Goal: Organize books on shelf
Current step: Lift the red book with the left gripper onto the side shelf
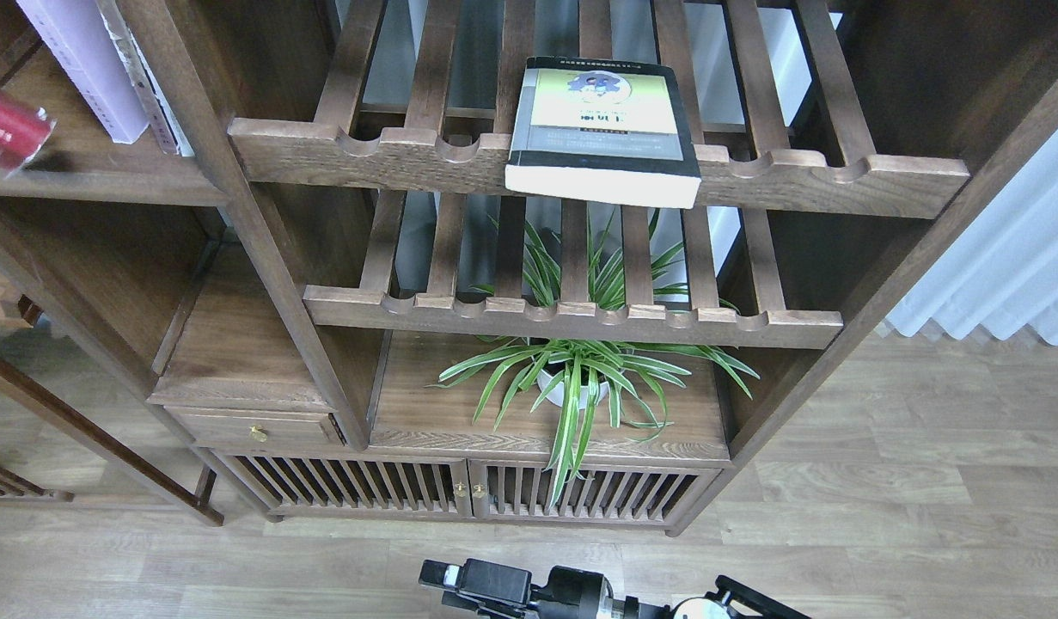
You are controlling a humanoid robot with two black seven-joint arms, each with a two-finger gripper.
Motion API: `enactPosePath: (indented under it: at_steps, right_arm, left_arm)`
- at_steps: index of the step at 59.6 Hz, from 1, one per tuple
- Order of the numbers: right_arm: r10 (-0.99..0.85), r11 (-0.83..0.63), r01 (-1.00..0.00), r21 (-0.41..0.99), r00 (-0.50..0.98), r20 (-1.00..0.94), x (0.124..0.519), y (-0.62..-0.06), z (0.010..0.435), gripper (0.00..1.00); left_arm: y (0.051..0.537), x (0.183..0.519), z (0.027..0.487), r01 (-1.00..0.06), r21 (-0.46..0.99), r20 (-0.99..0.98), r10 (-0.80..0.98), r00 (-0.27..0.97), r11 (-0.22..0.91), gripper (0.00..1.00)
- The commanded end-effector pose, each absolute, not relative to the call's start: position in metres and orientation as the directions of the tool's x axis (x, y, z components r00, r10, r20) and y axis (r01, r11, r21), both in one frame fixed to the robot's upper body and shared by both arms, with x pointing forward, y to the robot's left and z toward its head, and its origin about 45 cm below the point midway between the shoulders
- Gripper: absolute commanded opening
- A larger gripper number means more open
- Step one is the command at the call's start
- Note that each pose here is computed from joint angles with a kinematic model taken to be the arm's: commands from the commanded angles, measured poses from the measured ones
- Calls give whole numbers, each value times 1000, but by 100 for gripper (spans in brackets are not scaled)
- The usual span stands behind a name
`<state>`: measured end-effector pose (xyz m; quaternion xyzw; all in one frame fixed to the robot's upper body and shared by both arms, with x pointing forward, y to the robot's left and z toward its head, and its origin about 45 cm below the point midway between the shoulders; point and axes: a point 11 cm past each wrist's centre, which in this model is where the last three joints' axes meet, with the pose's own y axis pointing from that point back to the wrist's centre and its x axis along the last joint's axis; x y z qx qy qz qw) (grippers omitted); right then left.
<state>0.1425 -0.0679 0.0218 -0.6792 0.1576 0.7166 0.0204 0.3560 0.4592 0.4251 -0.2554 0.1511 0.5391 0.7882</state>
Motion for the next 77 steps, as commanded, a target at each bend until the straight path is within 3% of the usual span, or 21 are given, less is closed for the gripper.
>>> enactPosePath:
  at_steps: [1, 25, 55, 74, 77]
  right_arm:
    - [-184, -949, -247, 197, -77, -980, 143, -68, 22, 99]
    - [-184, -948, -248, 199, -82, -979, 142, -69, 21, 99]
    - [-182, -947, -253, 198, -84, -980, 142, -69, 21, 99]
    - [-183, -945, -261, 198, -80, -980, 144, -69, 22, 99]
    - [-183, -945, -261, 198, -80, -980, 144, -69, 22, 99]
  left_arm:
    - [459, 378, 438, -927, -237, -470, 801, 371, 290, 3]
    - [423, 438, 431, -919, -212, -462, 794, 394, 333, 3]
    - [402, 454, 423, -909, -188, -485, 770, 414, 371, 4]
    - [413, 460, 417, -926, -183, -495, 783, 376, 329, 6]
    - [411, 460, 416, -925, -181, -496, 782, 379, 334, 12]
